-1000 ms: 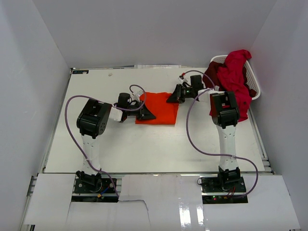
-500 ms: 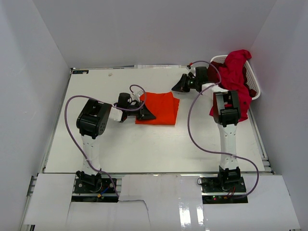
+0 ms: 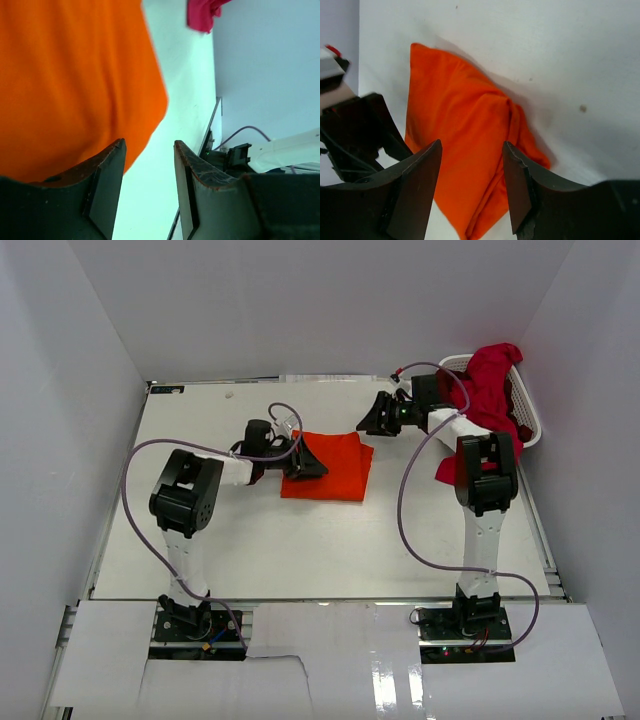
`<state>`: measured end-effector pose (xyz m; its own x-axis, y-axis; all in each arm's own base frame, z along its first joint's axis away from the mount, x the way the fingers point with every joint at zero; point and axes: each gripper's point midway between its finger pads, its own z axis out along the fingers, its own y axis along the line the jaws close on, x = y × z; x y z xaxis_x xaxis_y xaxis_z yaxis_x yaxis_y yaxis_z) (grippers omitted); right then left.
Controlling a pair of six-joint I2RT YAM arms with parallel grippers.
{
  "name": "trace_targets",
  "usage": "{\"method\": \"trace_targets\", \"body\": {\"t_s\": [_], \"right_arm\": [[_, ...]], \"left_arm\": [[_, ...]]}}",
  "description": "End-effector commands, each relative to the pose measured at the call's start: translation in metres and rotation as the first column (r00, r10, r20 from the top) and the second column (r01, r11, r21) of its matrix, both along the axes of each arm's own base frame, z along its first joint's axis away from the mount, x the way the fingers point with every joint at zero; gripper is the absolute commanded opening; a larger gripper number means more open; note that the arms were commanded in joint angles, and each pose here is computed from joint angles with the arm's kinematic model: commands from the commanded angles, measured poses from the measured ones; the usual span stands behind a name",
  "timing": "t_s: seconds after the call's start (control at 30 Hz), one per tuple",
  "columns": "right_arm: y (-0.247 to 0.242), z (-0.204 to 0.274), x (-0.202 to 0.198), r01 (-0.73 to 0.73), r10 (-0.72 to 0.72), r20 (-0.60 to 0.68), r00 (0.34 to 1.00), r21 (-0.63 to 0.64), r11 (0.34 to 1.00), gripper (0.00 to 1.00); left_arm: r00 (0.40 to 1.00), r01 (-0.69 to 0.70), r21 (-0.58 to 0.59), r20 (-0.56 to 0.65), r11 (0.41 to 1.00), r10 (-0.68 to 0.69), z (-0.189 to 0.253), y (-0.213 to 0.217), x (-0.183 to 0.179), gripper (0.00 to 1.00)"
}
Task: Fold and stack the t-shirts
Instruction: Smooth out wrinkles on the folded tshirt, then put the neatly folded tshirt into the corner of the board with the left arm
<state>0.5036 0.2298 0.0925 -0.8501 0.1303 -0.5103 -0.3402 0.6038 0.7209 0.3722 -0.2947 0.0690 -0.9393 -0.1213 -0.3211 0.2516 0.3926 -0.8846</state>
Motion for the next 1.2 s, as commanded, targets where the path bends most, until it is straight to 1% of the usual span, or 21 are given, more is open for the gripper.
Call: {"method": "trace_targets", "body": {"t_s": [0.0, 0.07, 0.1, 0.2, 0.27, 0.3, 0.33, 0.4, 0.43, 0.53, 0.7, 0.77, 0.87, 1.17], "right_arm": [[-0.002, 0.015, -0.027, -0.018, 0.018, -0.016, 1.0, -0.03, 0.999, 0.58], [-0.006, 0.018, -0.036, -0.006, 0.005, -0.029, 1.0, -0.049, 0.999, 0.59], [-0.007, 0.014, -0.044, -0.009, 0.006, -0.05, 0.999, -0.064, 0.998, 0.59], [-0.012, 0.012, -0.052, 0.009, -0.015, -0.06, 0.998, -0.102, 0.995, 0.59], [-0.016, 0.004, -0.058, 0.022, -0.034, -0.087, 0.996, -0.132, 0.991, 0.59], [-0.017, 0.002, -0.059, 0.026, -0.039, -0.092, 0.995, -0.14, 0.99, 0.59], [-0.019, -0.001, -0.061, 0.028, -0.043, -0.1, 0.994, -0.148, 0.989, 0.6], [-0.021, -0.005, -0.06, 0.038, -0.056, -0.103, 0.993, -0.165, 0.986, 0.6], [-0.02, -0.008, -0.059, 0.043, -0.062, -0.11, 0.992, -0.166, 0.985, 0.6], [-0.02, -0.017, -0.057, 0.044, -0.067, -0.133, 0.989, -0.172, 0.984, 0.61], [-0.016, -0.025, -0.048, 0.048, -0.073, -0.151, 0.986, -0.162, 0.986, 0.61], [-0.013, -0.024, -0.044, 0.045, -0.069, -0.15, 0.986, -0.153, 0.987, 0.61], [-0.011, -0.034, -0.041, 0.042, -0.067, -0.169, 0.983, -0.152, 0.987, 0.62], [0.002, -0.045, -0.031, 0.028, -0.046, -0.187, 0.981, -0.1, 0.995, 0.62]], "left_arm": [[0.989, -0.03, -0.071, 0.143, 0.997, 0.04, 0.081, 0.003, 0.024, 0.54], [0.984, -0.046, -0.082, 0.17, 0.996, 0.06, 0.097, 0.008, 0.033, 0.55], [0.982, -0.066, -0.082, 0.17, 0.994, 0.079, 0.1, 0.016, 0.039, 0.56], [0.974, -0.117, -0.073, 0.185, 0.99, 0.128, 0.105, 0.037, 0.057, 0.57], [0.974, -0.167, -0.032, 0.15, 0.986, 0.169, 0.095, 0.051, 0.069, 0.57], [0.965, -0.195, -0.005, 0.178, 0.981, 0.193, 0.094, 0.063, 0.086, 0.57], [0.968, -0.21, 0.038, 0.147, 0.977, 0.202, 0.084, 0.07, 0.089, 0.58], [0.955, -0.253, 0.084, 0.18, 0.964, 0.235, 0.087, 0.081, 0.108, 0.58], [0.957, -0.254, 0.114, 0.174, 0.961, 0.232, 0.078, 0.085, 0.11, 0.58], [0.95, -0.277, 0.166, 0.193, 0.947, 0.244, 0.074, 0.094, 0.126, 0.58], [0.951, -0.273, 0.201, 0.204, 0.941, 0.233, 0.065, 0.098, 0.135, 0.58], [0.955, -0.262, 0.203, 0.197, 0.944, 0.222, 0.06, 0.097, 0.134, 0.58], [0.959, -0.252, 0.21, 0.187, 0.945, 0.214, 0.052, 0.097, 0.133, 0.58], [0.96, -0.247, 0.233, 0.193, 0.941, 0.204, 0.043, 0.099, 0.134, 0.58]]}}
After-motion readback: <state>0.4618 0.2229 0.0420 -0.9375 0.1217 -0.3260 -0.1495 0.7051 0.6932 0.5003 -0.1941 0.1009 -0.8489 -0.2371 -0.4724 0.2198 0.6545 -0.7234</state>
